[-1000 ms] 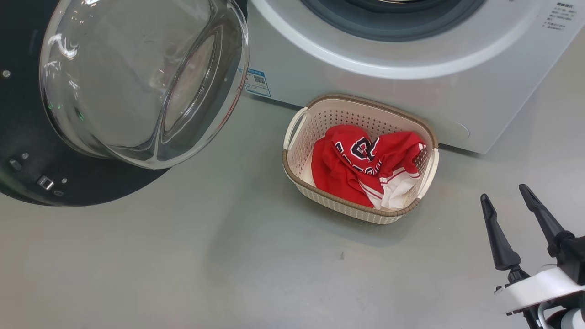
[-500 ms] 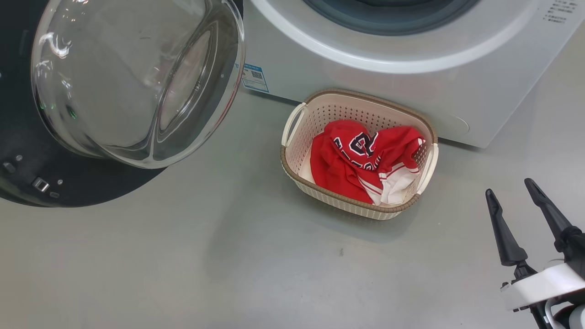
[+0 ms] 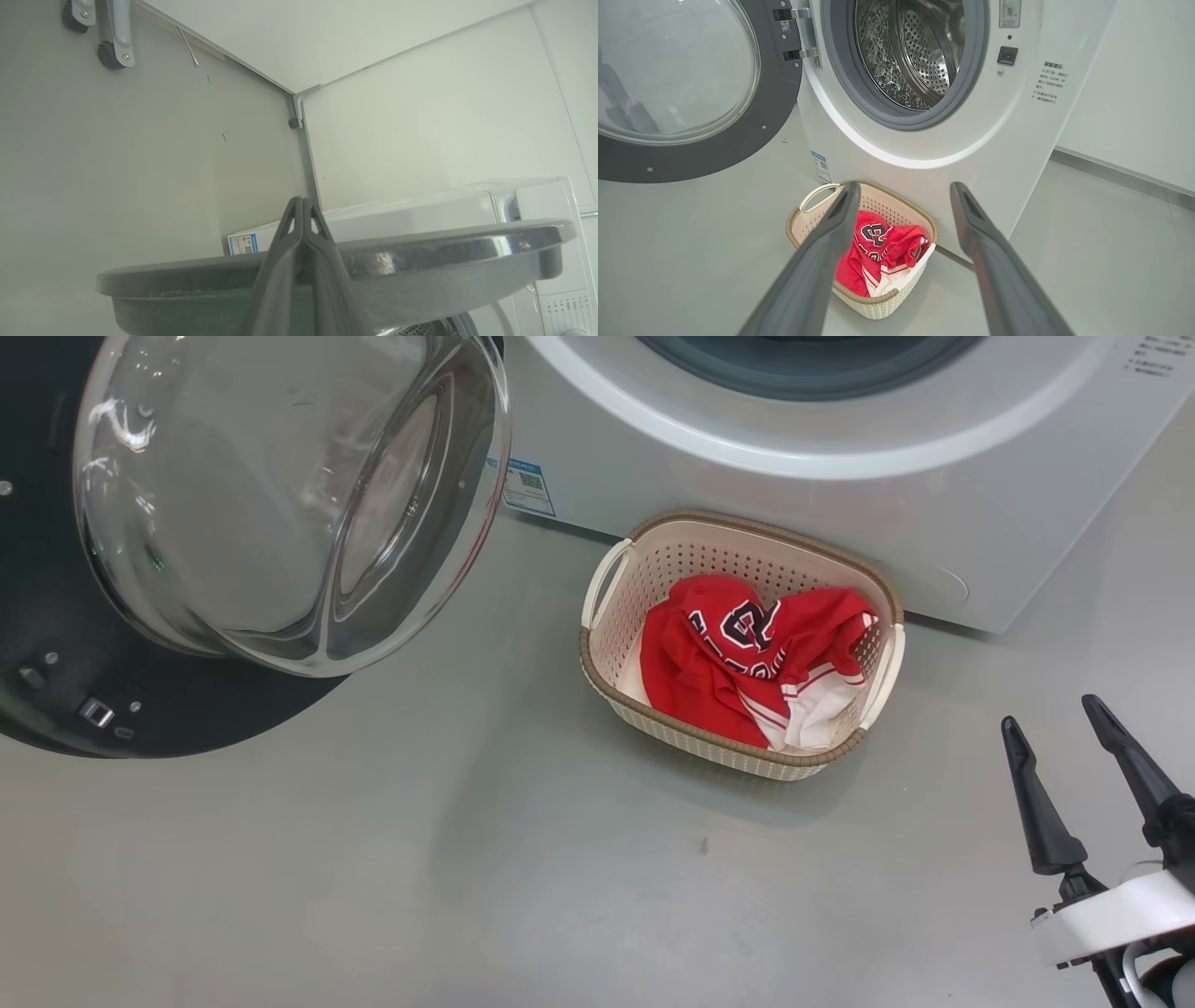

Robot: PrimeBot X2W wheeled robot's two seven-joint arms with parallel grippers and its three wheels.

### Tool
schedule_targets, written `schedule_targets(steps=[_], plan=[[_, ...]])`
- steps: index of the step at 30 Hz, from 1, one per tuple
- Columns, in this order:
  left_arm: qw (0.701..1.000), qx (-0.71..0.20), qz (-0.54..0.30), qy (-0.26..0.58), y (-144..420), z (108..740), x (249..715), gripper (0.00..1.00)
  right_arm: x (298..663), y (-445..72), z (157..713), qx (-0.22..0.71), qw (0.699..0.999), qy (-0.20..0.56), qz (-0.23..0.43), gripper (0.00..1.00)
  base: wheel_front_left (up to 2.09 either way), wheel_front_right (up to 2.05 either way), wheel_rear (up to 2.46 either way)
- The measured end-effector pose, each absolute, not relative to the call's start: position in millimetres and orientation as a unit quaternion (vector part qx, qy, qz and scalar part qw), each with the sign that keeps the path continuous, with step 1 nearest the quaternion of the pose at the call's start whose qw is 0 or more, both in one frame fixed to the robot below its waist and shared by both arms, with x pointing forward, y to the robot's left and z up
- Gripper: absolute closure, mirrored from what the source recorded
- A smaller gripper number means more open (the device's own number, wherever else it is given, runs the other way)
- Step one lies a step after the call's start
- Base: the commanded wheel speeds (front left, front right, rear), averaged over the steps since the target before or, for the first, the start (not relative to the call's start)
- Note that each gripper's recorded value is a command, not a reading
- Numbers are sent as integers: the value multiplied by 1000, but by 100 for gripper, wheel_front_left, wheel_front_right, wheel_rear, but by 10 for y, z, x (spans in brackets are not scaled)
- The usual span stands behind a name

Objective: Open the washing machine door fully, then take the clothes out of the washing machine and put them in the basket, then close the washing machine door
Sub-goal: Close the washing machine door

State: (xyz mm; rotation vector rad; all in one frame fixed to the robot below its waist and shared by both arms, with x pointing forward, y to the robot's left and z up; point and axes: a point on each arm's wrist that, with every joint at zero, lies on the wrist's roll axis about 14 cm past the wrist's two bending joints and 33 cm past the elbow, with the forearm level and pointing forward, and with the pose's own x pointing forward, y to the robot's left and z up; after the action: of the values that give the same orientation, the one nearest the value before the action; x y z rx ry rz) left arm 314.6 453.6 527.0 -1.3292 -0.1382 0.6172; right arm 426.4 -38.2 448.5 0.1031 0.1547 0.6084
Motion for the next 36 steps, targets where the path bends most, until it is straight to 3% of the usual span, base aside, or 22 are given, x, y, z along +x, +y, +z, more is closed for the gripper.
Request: schedule_targets(steps=[36], plan=[[766,-637,67,59,3584,5439,3080,100,4231,-66,4603,59,937,62,339,0,0,0,0]])
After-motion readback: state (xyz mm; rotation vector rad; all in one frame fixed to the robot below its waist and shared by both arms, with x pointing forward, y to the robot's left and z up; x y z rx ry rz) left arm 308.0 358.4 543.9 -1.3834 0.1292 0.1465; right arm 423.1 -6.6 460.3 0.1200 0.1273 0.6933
